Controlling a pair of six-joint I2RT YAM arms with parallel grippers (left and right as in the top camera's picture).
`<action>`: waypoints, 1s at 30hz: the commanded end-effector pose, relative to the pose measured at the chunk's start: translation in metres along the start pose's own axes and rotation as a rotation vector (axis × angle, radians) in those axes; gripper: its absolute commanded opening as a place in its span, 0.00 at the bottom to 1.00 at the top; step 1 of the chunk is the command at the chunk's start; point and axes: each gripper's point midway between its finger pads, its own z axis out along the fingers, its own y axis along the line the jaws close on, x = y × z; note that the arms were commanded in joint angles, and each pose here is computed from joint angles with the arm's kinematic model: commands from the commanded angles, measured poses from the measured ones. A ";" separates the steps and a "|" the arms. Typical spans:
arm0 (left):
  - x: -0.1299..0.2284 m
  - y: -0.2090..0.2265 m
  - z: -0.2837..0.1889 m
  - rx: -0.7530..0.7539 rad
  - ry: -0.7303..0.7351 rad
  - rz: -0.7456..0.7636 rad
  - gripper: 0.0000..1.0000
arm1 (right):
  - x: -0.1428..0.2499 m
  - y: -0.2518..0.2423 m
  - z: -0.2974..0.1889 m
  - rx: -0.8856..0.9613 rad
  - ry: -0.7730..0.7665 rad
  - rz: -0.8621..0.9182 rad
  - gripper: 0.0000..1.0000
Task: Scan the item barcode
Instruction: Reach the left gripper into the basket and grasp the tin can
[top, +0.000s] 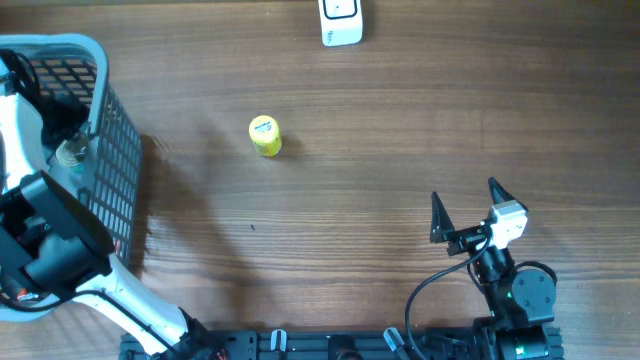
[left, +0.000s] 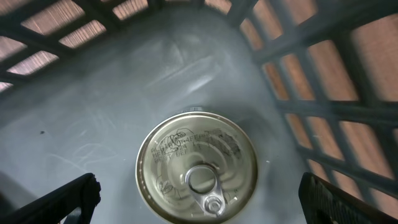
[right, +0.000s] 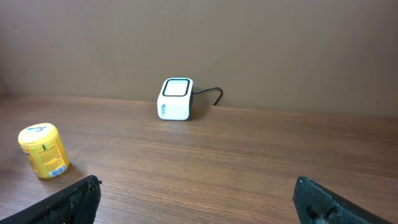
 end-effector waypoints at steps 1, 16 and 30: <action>0.006 0.005 0.019 -0.039 0.023 0.021 1.00 | -0.001 -0.001 0.000 0.009 -0.006 -0.007 1.00; 0.037 0.008 0.064 -0.040 0.072 -0.001 0.97 | -0.001 -0.001 0.000 0.009 -0.006 -0.007 1.00; 0.037 0.012 0.066 -0.056 0.050 -0.022 0.57 | -0.001 -0.001 0.000 0.009 -0.006 -0.007 1.00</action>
